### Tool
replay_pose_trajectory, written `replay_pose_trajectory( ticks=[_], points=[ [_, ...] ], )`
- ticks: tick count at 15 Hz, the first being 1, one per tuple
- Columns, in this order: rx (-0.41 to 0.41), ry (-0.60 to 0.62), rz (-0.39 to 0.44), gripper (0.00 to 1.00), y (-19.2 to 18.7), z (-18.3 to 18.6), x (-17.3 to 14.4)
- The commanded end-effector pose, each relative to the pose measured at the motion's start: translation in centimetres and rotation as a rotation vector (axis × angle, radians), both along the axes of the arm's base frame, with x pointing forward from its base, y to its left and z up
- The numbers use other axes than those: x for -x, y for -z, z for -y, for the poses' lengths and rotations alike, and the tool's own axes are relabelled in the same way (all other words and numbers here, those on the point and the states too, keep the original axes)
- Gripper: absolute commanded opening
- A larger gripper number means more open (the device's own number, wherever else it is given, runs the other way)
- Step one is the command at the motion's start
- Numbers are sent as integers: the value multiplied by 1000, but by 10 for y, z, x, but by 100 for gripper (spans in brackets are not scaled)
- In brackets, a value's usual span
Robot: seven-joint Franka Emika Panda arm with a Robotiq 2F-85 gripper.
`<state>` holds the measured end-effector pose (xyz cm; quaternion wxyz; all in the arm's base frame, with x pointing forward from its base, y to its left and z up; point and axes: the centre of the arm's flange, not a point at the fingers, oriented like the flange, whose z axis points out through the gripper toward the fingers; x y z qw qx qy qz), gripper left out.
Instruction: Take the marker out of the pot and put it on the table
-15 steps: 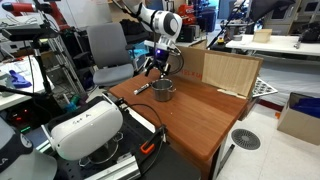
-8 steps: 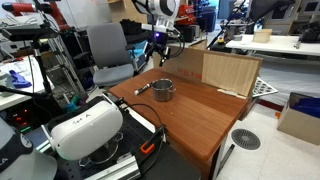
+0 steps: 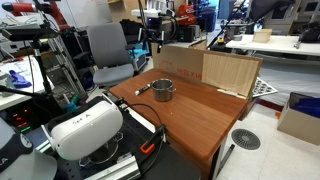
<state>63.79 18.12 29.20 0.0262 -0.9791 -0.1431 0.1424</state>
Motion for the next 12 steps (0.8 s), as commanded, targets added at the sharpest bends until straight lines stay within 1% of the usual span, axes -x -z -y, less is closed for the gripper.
replay_pose_trajectory(
  ticks=[1,4,12],
  points=[
    [-1,-1,19,100,-3,1,6],
    [0,-2,36,100,-4,2,14],
    [-2,-1,44,100,-2,2,14]
  ],
)
